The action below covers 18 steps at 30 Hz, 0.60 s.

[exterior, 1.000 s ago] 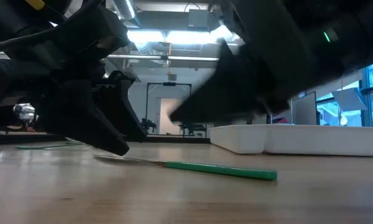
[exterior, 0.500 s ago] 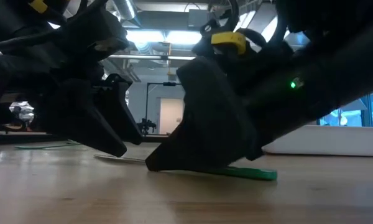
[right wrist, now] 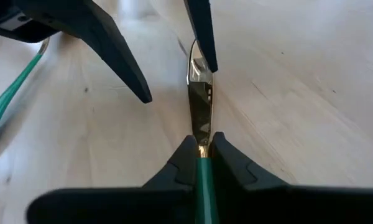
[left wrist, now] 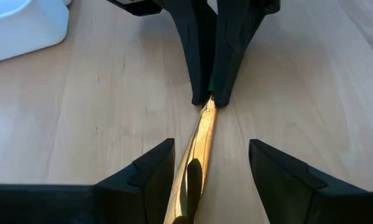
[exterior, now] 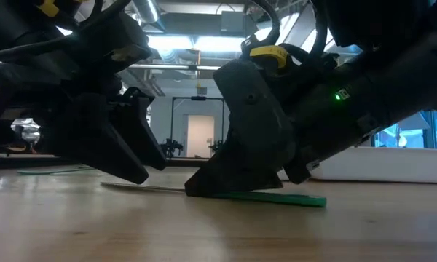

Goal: Sort silverware
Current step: Put the green knife into the silverware tray

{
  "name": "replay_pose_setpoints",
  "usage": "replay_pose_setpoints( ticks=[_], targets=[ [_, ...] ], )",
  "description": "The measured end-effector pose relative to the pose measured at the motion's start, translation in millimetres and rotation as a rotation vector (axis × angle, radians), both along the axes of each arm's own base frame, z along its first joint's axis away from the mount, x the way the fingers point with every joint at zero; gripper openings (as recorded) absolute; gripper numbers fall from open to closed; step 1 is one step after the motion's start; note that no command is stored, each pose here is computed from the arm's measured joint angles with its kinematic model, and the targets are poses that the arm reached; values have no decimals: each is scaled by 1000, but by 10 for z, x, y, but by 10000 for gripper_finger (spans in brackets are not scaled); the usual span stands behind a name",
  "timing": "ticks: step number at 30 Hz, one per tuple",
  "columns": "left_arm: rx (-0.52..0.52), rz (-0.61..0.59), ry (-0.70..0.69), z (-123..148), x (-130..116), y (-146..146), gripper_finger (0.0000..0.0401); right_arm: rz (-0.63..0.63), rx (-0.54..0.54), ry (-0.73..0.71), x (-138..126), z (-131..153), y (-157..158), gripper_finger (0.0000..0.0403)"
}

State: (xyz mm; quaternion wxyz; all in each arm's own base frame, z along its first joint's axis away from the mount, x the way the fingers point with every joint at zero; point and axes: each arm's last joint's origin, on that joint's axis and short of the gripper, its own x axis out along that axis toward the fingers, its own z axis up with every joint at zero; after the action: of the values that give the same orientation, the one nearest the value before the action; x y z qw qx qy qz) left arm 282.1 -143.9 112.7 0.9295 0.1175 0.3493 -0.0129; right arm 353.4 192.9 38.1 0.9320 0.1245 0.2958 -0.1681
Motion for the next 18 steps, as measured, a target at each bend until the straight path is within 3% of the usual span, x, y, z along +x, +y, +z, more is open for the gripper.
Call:
replay_pose_setpoints(
  ticks=[18],
  targets=[
    [24, 1, 65, -192, 63, 95, 196, 98, -99, -21, -13, 222, 20, 20]
  ],
)
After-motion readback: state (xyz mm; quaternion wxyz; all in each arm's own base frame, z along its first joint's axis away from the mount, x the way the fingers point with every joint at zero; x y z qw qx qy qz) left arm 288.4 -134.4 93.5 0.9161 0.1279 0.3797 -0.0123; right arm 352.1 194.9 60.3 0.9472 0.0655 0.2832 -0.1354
